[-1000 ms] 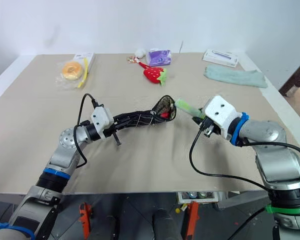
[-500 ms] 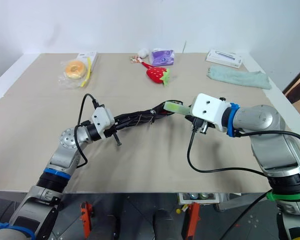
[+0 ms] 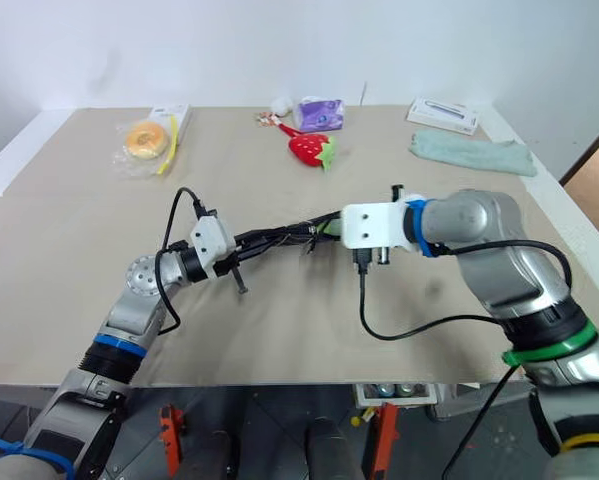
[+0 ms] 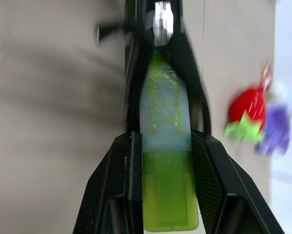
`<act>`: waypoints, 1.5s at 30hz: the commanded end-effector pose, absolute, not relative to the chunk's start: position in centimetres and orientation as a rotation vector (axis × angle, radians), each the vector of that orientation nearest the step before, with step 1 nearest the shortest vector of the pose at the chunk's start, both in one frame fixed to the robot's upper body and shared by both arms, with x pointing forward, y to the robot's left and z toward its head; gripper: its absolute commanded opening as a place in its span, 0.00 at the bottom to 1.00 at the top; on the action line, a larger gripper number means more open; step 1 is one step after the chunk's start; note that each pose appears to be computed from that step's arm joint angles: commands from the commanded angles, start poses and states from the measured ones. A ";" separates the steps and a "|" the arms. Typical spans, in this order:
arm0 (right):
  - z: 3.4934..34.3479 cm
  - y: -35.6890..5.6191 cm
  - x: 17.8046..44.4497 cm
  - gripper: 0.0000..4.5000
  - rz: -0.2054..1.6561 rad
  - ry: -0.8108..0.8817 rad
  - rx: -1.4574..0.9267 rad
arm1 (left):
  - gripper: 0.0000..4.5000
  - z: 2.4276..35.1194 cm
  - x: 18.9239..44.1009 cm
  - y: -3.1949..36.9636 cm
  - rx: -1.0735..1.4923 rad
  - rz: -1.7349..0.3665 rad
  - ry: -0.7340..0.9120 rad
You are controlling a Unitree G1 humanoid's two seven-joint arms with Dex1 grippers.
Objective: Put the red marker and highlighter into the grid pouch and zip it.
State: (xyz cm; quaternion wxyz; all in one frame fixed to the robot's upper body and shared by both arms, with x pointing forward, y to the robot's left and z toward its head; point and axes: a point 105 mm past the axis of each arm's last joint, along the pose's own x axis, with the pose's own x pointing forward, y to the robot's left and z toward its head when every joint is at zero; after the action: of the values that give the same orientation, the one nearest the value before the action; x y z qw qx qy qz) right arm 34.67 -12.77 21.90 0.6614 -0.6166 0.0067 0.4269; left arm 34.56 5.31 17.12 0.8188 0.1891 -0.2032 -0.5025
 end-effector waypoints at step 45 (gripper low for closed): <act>23.5 -10.7 33.0 0.10 1.049 -0.039 -0.883 | 0.00 18.4 34.1 5.2 0.376 -1.061 -0.472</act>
State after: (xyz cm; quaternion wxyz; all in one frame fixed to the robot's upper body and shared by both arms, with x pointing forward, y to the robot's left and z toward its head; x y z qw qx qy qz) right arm 33.30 -10.62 21.66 0.7759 -0.3987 0.0096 0.4887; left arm 34.44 5.13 17.06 0.8224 0.1781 -0.1963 -0.5034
